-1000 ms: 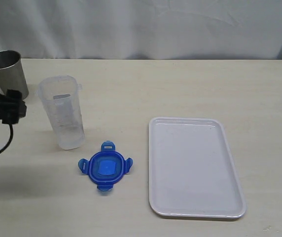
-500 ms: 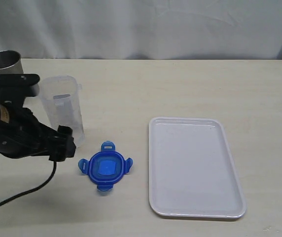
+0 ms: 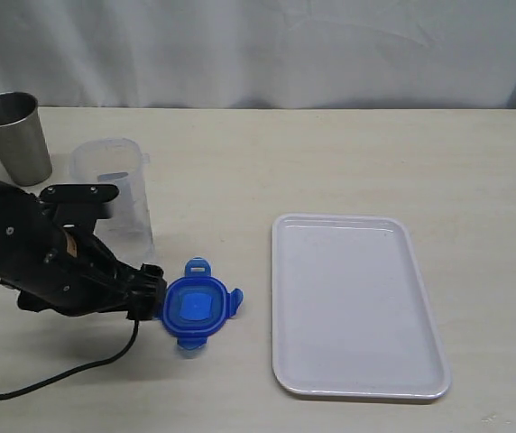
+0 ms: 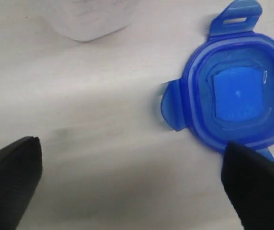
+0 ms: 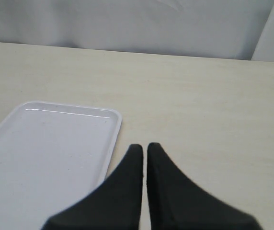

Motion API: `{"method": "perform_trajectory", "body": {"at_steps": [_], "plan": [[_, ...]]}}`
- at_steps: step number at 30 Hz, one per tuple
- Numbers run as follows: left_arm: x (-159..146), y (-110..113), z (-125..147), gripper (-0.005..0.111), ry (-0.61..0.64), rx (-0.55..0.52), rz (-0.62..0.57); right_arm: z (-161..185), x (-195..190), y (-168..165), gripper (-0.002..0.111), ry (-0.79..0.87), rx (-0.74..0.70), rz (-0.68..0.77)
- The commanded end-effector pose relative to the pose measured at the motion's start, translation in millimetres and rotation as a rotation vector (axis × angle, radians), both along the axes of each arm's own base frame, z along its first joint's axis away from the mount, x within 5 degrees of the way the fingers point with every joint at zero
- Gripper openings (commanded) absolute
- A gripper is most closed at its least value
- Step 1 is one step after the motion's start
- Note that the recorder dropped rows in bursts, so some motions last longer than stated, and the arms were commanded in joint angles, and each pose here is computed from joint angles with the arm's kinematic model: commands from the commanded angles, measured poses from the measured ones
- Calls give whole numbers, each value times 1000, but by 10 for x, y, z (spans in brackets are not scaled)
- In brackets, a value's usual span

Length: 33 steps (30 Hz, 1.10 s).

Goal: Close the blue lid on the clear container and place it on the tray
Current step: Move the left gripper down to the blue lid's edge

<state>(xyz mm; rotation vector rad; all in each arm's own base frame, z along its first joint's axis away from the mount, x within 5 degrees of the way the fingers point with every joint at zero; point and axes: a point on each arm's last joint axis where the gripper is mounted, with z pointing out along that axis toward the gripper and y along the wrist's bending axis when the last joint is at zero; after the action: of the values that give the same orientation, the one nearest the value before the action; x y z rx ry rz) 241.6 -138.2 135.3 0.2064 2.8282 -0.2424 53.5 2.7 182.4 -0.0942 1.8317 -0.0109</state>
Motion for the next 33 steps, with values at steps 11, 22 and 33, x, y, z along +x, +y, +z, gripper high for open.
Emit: {"method": "perform_trajectory", "body": {"at_steps": [11,22,33], "plan": [[27,-95,-38,105,0,-105,124,-4,-1,-1,4,-5,-9,3],[-25,-76,-58,53,53,-71,98,-4,-1,-1,4,-5,-9,3],[6,-75,-50,48,4,-53,36,-4,-1,-1,4,-5,-9,3]]}}
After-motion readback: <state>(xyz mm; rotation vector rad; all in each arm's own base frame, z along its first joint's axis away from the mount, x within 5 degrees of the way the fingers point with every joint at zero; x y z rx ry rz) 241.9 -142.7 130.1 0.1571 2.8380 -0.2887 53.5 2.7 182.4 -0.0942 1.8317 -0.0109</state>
